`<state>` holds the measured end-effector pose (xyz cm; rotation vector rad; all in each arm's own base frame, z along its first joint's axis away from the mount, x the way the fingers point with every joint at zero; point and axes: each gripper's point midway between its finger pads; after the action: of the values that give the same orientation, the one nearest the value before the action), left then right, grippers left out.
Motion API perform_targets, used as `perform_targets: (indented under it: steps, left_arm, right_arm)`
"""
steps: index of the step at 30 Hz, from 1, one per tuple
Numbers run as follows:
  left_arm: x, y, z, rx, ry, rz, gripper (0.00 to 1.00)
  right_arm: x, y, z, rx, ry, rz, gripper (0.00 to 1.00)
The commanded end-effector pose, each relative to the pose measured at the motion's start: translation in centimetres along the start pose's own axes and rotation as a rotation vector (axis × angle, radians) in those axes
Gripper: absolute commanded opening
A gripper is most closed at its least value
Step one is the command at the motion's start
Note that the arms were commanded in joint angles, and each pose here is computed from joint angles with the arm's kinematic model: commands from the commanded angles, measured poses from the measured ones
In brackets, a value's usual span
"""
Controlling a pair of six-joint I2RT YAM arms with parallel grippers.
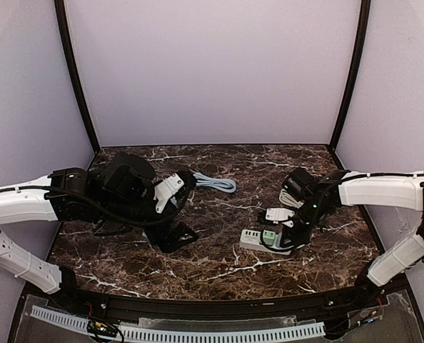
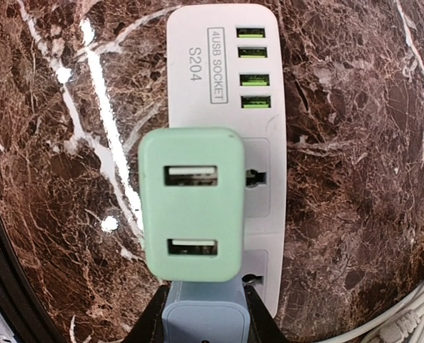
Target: Insert the plug
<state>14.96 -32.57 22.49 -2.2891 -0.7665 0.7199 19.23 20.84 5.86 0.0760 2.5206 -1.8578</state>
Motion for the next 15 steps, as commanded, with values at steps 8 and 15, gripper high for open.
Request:
perform_targets:
  steps: [8,15]
  left_arm:
    - [-0.1,-0.3,-0.4,-0.023,-0.015,0.003,0.99]
    - [-0.4,0.0,-0.9,-0.023,-0.015,0.004,0.99]
  right_arm:
    - [1.6,2.9,2.3,0.094,0.024,-0.050,0.00]
    - [1.1,2.5,1.2,0.083,0.047,-0.066,0.05]
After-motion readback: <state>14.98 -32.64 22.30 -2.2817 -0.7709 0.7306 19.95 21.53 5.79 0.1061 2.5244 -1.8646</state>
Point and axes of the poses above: each gripper's point midway between its finger pads, its own y axis out along the fingers, its own x axis along the line the jaws close on, z = x × y, and after that the axes turned 15 degrees about -y, right-handed
